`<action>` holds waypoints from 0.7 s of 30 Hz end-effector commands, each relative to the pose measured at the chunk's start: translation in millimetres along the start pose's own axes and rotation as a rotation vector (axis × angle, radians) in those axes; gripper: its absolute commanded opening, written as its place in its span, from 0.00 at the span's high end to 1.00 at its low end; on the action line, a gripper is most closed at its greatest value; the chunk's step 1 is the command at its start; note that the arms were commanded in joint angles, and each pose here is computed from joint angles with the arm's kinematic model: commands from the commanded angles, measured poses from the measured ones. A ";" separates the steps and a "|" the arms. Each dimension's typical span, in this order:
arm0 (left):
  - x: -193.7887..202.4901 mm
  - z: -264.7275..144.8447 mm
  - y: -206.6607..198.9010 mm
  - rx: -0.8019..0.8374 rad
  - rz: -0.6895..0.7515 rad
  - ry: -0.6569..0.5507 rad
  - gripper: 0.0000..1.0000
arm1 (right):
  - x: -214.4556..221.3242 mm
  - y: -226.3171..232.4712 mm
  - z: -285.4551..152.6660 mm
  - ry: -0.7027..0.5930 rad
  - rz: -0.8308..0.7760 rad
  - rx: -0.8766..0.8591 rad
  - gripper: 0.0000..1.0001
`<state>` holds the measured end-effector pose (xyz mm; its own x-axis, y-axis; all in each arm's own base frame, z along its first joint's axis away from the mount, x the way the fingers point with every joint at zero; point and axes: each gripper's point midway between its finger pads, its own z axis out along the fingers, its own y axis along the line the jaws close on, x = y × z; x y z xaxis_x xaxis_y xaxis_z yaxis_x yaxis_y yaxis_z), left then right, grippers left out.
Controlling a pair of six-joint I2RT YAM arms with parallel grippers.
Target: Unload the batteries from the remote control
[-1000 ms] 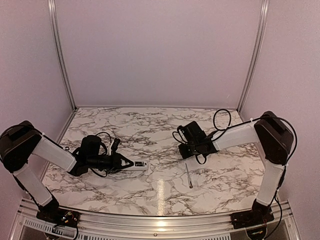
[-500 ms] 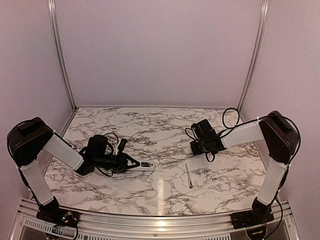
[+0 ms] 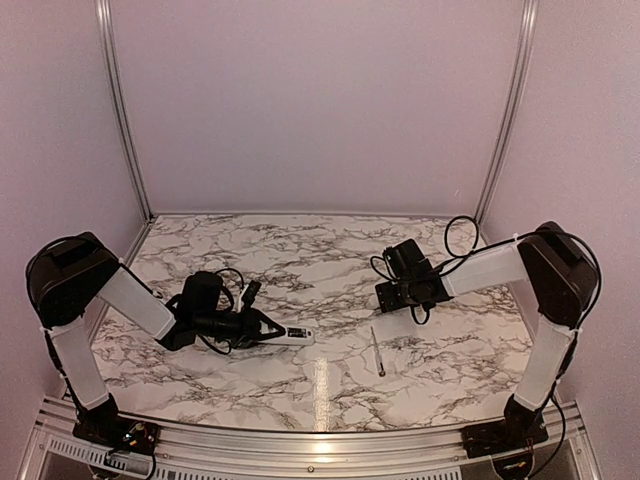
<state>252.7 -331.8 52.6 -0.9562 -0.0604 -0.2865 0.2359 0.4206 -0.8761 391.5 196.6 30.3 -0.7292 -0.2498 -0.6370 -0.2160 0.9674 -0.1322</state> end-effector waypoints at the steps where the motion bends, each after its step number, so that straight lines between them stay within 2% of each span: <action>1: 3.3 7.1 7.7 -0.033 0.013 0.024 0.96 | -8.6 -7.2 -13.3 -0.028 0.027 0.012 0.22; 5: -1.1 7.4 16.7 -0.098 0.037 0.017 0.86 | -9.1 -9.9 -20.4 -0.035 0.034 0.012 0.19; 8: -3.3 7.4 19.2 -0.122 0.053 0.014 0.72 | -9.2 -12.2 -24.5 -0.038 0.036 0.015 0.18; 11: -5.7 7.4 20.1 -0.138 0.068 0.012 0.65 | -7.3 -13.8 -26.6 -0.038 0.034 0.019 0.18; 14: -10.0 7.3 26.6 -0.187 0.082 0.004 0.60 | -7.4 -13.8 -27.1 -0.038 0.032 0.018 0.18; 18: -11.5 7.2 35.6 -0.242 0.094 0.011 0.59 | -6.9 -13.8 -26.8 -0.036 0.027 0.019 0.18; 21: -12.6 5.7 37.9 -0.264 0.113 0.011 0.52 | -6.8 -14.2 -27.0 -0.036 0.025 0.020 0.17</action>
<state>273.9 -329.6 34.8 -0.9321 -0.0194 -0.3617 0.2858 0.5743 -0.7671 383.3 189.0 54.6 -0.7075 -0.2230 -0.6706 -0.1960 0.9736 -0.1169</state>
